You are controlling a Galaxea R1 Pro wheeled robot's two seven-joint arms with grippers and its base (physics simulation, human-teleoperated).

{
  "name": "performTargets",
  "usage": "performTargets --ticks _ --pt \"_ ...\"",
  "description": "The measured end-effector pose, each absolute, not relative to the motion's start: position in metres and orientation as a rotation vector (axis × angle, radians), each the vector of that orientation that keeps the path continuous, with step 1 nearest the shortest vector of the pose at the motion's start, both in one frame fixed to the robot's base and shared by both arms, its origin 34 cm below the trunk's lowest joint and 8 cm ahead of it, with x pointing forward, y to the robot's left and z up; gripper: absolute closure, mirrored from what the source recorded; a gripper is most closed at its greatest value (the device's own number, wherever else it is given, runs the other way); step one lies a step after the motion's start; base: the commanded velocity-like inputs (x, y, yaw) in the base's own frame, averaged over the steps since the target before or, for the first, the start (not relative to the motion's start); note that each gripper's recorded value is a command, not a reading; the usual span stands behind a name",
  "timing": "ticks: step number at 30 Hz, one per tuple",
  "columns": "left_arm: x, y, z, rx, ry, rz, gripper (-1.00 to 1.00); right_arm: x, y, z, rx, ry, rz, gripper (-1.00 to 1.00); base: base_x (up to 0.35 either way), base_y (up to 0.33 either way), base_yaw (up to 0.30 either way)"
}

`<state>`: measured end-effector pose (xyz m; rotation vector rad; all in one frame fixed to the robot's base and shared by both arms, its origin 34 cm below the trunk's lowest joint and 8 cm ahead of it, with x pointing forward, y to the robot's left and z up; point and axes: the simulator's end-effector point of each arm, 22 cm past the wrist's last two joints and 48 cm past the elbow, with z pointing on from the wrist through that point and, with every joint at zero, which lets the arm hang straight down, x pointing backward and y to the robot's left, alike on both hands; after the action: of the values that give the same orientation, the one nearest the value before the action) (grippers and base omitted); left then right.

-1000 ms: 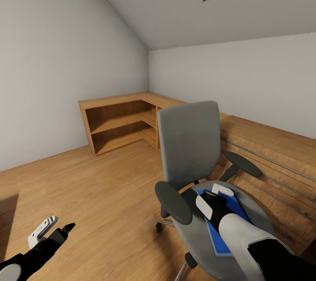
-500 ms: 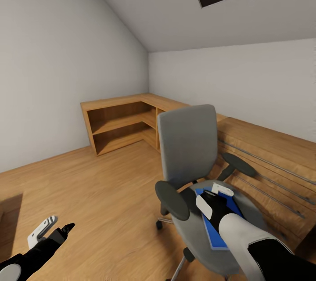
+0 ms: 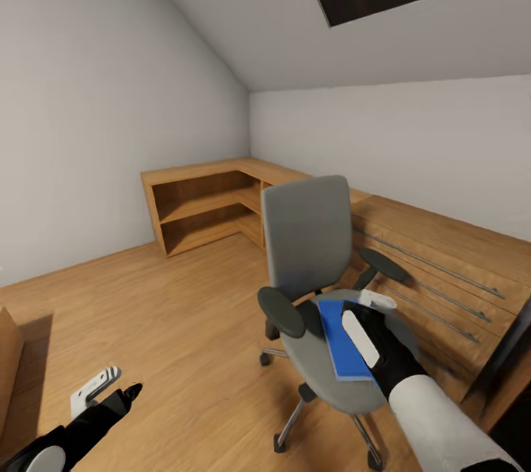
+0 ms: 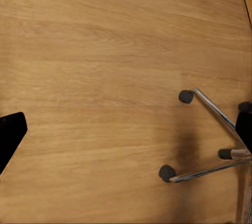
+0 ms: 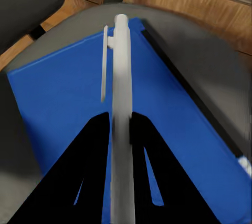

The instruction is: In the bedroom, organize the workspace by keeping the computer under the desk, ensuring the monitor is on the desk, placing the keyboard on the desk next to the monitor, placing the mouse on the desk next to the keyboard, moving the folder from the swivel chair onto the desk next to the mouse, stacking the notebook on top of the folder with the pen on top of the notebook, and positioning the swivel chair next to the desk.

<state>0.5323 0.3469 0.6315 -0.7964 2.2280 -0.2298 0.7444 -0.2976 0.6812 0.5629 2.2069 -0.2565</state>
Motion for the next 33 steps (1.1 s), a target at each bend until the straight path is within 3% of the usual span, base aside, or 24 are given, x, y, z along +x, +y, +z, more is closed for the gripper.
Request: performTargets --ticks 12,23,33 --pt "0.536 0.318 0.650 -0.743 2.253 -0.244 -1.00 0.688 -0.307 0.780 0.708 2.118 -0.115 1.00 -0.044 -0.004 0.000" --pt "0.538 0.315 0.671 -0.736 2.258 -0.249 -1.00 0.689 -0.309 0.808 0.724 2.105 -0.116 1.00 -0.319 0.000 -0.017" --pt "0.539 0.303 0.687 -0.708 2.278 -0.263 -1.00 0.691 -0.310 0.826 0.724 2.106 -0.117 1.00 -0.341 -0.011 -0.239"
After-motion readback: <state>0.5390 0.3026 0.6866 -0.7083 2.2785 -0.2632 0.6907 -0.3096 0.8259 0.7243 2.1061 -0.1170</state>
